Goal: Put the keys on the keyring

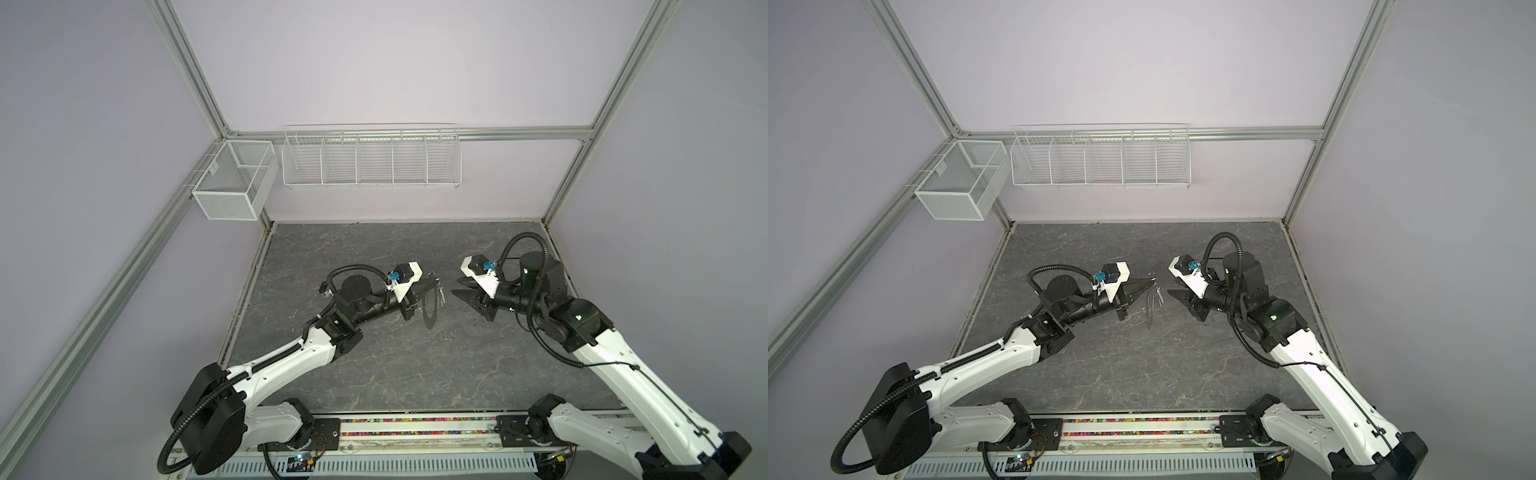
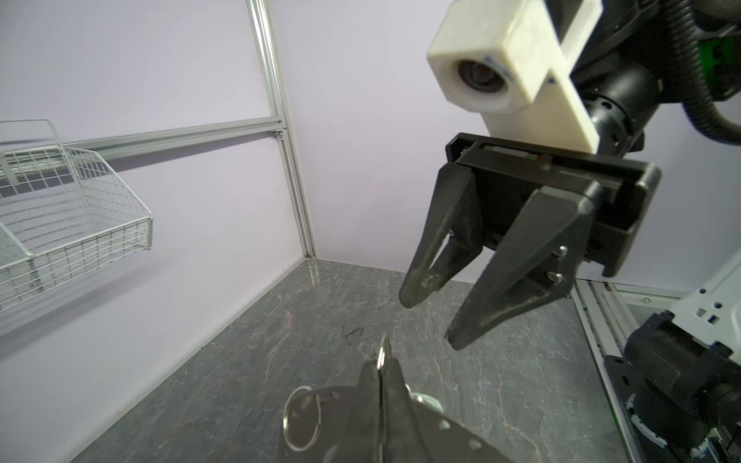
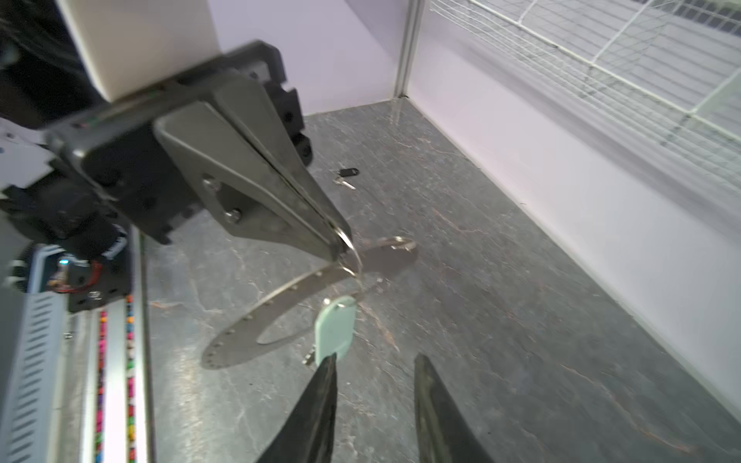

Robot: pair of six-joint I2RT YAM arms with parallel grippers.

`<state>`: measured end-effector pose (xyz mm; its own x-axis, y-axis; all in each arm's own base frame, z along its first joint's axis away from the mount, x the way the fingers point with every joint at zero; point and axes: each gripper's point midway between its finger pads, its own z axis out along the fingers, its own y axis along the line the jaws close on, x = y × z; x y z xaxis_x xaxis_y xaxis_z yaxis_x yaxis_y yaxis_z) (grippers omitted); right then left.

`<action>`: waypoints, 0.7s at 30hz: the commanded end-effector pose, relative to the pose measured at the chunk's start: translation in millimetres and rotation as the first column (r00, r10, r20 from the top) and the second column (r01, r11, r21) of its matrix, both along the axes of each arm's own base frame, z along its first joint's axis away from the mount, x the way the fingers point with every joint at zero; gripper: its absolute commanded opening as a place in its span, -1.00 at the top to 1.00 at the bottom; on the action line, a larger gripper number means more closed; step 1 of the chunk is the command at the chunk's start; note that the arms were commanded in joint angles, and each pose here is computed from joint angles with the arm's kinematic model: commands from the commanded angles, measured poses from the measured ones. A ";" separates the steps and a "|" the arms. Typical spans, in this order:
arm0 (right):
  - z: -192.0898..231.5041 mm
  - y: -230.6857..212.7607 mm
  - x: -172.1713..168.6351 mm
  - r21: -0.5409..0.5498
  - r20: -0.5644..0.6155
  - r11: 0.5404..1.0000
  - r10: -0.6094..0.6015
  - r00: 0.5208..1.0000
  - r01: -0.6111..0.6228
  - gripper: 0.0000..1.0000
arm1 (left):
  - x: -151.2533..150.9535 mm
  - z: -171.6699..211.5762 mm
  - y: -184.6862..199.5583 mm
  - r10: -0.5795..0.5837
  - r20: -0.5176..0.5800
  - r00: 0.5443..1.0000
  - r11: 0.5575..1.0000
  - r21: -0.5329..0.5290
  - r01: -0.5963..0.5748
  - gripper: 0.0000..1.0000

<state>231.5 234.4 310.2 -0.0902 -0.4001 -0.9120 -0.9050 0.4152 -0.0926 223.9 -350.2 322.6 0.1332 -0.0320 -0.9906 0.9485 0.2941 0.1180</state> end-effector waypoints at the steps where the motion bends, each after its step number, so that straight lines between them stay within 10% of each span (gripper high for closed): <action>1: 9.6 19.3 -19.1 0.086 -0.047 0.981 0.176 0.983 -0.171 0.42 | -8.5 15.0 -1.3 -0.056 0.029 0.998 0.998 -0.020 0.056 1.00; 21: 3.1 12.5 -2.6 0.067 -0.075 0.990 0.130 0.989 -0.125 0.50 | -15.8 12.5 -1.8 -0.098 0.032 0.995 0.995 0.011 0.098 1.00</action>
<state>230.7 249.5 307.0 -0.1321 -0.3635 -0.9222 -0.9522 0.3052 0.0161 212.2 -352.8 307.3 0.1051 0.0127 -0.9944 0.9722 0.2091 0.1054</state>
